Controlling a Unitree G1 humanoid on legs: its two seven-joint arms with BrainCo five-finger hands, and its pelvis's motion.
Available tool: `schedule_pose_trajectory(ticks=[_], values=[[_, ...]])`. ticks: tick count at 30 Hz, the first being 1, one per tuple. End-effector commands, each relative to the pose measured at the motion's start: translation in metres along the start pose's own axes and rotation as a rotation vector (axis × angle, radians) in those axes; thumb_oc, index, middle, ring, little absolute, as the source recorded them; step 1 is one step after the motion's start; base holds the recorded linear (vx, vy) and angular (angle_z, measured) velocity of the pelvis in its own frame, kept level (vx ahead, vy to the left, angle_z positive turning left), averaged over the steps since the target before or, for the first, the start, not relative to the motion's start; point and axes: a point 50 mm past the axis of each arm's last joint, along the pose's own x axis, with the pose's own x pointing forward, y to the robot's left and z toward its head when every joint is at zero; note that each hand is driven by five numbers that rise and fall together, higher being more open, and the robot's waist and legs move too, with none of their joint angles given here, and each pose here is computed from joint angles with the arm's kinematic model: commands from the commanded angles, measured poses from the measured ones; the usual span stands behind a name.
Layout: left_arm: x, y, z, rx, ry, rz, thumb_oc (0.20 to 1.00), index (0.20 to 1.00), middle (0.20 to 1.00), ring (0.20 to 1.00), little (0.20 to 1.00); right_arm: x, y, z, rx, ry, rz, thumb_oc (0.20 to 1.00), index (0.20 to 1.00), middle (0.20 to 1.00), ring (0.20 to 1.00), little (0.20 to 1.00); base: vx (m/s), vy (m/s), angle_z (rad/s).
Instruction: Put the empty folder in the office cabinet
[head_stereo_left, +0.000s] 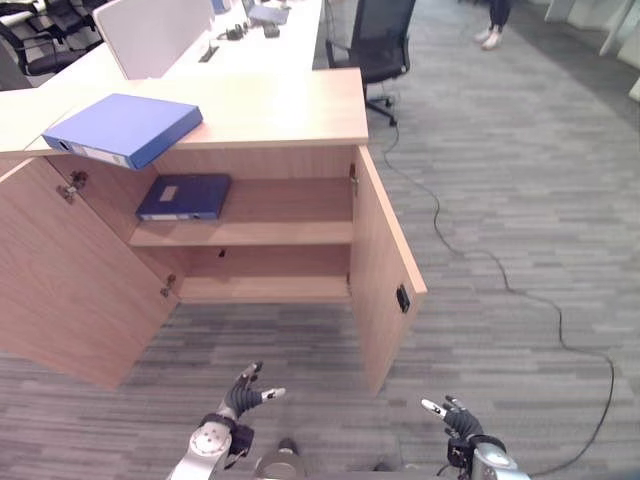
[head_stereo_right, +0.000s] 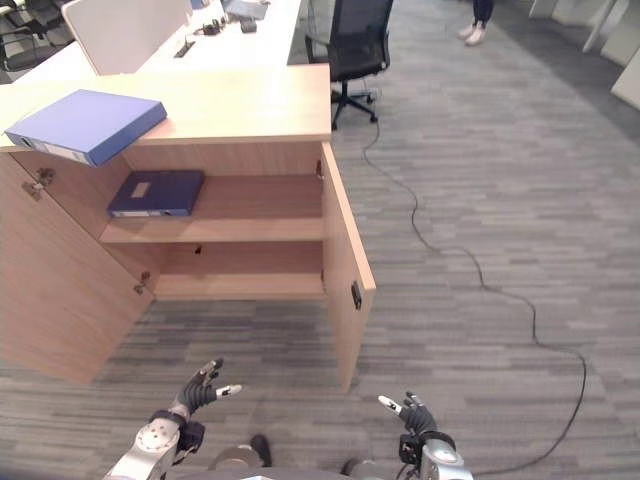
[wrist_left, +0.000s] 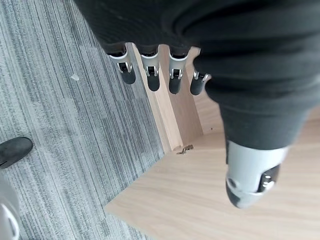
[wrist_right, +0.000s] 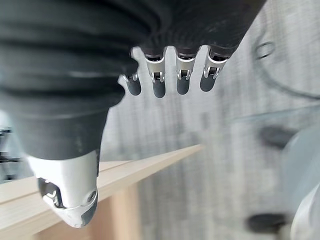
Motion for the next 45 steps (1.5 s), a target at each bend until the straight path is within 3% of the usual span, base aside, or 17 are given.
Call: schedule_pose_trajectory(ticks=[1, 17, 26, 33, 45], values=[[0.007, 0.014, 0.037, -0.011, -0.171, 0.036, 1.0, 1.0, 1.0, 1.0, 1.0, 0.005, -0.005, 0.028, 0.034, -0.095, -0.025, 1.0, 1.0, 1.0, 1.0, 1.0, -0.08, 0.109, -0.09], [0.01, 0.013, 0.024, 0.033, -0.102, 0.045, 1.0, 1.0, 1.0, 1.0, 1.0, -0.002, -0.019, -0.003, 0.007, 0.015, -0.037, 1.0, 1.0, 1.0, 1.0, 1.0, 0.09, 0.423, 0.05], [0.006, 0.033, 0.037, 0.051, -0.153, 0.05, 1.0, 1.0, 1.0, 1.0, 1.0, 0.004, 0.001, 0.004, 0.103, 0.015, -0.019, 1.0, 1.0, 1.0, 1.0, 1.0, 0.11, 0.504, -0.05], [0.002, 0.028, 0.028, 0.045, -0.118, 0.022, 1.0, 1.0, 1.0, 1.0, 1.0, 0.005, 0.022, 0.011, 0.077, -0.029, 0.061, 1.0, 1.0, 1.0, 1.0, 1.0, 0.06, 0.568, -0.1], [0.001, 0.016, 0.022, 0.022, -0.109, 0.004, 1.0, 1.0, 1.0, 1.0, 1.0, -0.001, 0.01, -0.011, 0.062, 0.037, 0.028, 1.0, 1.0, 1.0, 1.0, 1.0, 0.05, 0.019, 0.04]])
